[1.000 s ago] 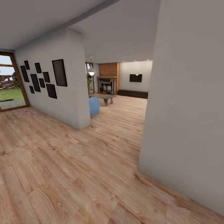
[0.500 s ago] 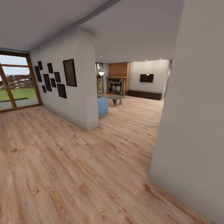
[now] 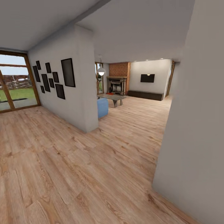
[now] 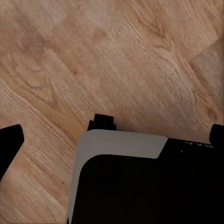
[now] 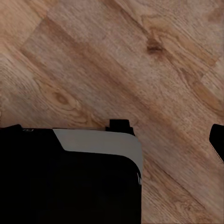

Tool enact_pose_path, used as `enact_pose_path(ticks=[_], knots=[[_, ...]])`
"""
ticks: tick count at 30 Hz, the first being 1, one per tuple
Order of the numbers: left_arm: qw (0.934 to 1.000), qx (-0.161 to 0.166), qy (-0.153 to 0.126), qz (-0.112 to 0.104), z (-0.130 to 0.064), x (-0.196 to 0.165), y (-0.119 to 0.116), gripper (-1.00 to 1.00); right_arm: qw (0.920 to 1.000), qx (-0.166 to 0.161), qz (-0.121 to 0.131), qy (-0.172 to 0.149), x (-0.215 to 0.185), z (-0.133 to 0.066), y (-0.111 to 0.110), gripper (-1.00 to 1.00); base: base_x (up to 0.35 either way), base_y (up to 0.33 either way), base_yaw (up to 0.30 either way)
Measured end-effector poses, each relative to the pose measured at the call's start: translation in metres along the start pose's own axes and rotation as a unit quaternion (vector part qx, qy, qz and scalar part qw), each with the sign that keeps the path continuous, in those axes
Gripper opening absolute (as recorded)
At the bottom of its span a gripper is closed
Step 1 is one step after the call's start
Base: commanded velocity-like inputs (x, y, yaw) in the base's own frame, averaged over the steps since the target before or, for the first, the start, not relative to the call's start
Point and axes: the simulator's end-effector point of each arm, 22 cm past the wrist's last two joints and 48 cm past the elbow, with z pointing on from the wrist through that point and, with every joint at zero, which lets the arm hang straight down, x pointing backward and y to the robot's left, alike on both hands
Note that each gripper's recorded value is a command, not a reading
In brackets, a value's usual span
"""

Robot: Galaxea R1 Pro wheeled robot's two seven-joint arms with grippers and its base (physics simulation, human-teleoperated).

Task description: Move the two storage containers from the living room to the garage. In the garage, place one container on the floor and stack the other container on top of it (either order is fine).

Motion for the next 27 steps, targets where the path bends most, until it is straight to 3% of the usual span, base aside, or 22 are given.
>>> enact_pose_path(ticks=[15,27], knots=[[1.0000,0.000,0.000,0.000,0.0000,0.0000,-0.0003,1.00,1.0000,0.001,0.000,-0.001,-0.0003,0.0000,-0.0004,1.00,0.321,0.000,0.247],[1.0000,0.000,0.000,0.000,0.0000,0.0000,-0.0003,1.00,1.0000,0.001,0.000,-0.001,-0.0003,0.0000,-0.0016,1.00,0.321,0.000,0.027]])
